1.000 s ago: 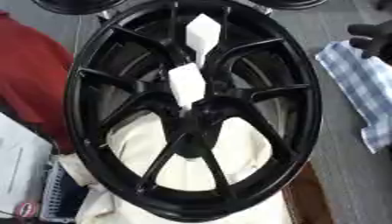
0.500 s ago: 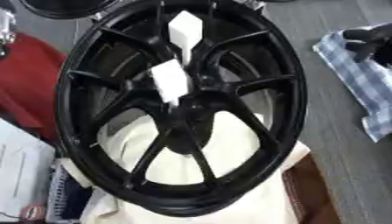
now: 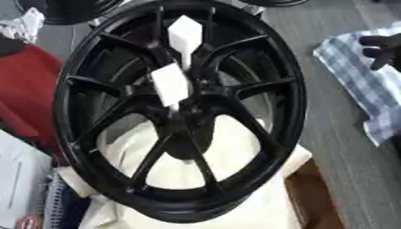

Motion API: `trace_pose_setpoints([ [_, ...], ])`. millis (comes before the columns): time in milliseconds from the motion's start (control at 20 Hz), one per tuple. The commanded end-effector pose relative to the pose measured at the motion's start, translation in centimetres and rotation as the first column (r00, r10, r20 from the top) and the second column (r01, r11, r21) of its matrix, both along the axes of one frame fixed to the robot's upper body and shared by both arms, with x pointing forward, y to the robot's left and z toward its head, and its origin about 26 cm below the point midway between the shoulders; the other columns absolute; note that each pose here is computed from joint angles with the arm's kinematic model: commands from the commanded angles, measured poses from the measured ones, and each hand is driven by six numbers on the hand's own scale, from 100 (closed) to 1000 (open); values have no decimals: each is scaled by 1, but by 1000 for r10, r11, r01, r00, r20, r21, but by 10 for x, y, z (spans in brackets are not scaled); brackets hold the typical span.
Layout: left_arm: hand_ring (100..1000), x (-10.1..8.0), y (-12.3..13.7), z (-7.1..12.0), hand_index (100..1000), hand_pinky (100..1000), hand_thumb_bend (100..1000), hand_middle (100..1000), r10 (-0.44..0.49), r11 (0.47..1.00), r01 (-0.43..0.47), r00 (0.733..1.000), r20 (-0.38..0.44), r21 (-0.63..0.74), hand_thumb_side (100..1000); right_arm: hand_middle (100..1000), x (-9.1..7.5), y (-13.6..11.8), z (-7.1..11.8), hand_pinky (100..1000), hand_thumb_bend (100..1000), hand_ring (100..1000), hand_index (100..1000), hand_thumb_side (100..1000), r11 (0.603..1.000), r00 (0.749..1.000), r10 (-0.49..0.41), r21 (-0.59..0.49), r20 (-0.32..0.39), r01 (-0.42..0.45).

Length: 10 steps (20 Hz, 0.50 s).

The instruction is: Pull the pin out of the wheel hub.

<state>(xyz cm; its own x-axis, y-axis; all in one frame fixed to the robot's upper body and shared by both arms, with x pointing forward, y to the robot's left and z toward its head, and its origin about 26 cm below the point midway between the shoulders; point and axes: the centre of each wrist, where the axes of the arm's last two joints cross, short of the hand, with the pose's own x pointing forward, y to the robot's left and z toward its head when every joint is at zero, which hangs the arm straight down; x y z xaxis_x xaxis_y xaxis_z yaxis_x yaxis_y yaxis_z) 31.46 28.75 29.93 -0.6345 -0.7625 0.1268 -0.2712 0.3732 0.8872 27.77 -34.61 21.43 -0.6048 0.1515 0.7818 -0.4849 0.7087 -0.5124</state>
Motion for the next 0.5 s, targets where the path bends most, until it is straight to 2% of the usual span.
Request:
trace_pose_setpoints([
  [50, 698, 7, 8, 12, 803, 817, 100, 698, 15, 987, -14, 1000, -5, 159, 280, 599, -1, 1, 12, 1000, 100, 984, 802, 683, 999, 1000, 18, -43, 24, -17],
  [250, 742, 28, -3, 5, 816, 831, 100, 717, -5, 968, 17, 999, -48, 249, 409, 599, -1, 2, 12, 1000, 100, 984, 802, 683, 998, 1000, 21, -56, 19, -20],
  [450, 744, 51, -20, -2, 816, 832, 100, 718, -11, 945, 43, 995, -101, 323, 424, 599, -1, 2, 11, 1000, 100, 984, 802, 683, 998, 1000, 16, -58, 20, -14],
  [500, 773, 56, -25, -2, 855, 845, 100, 749, -17, 940, 54, 993, -113, 337, 557, 600, -1, 2, 11, 1000, 100, 984, 802, 682, 998, 1000, 17, -60, 22, -16],
])
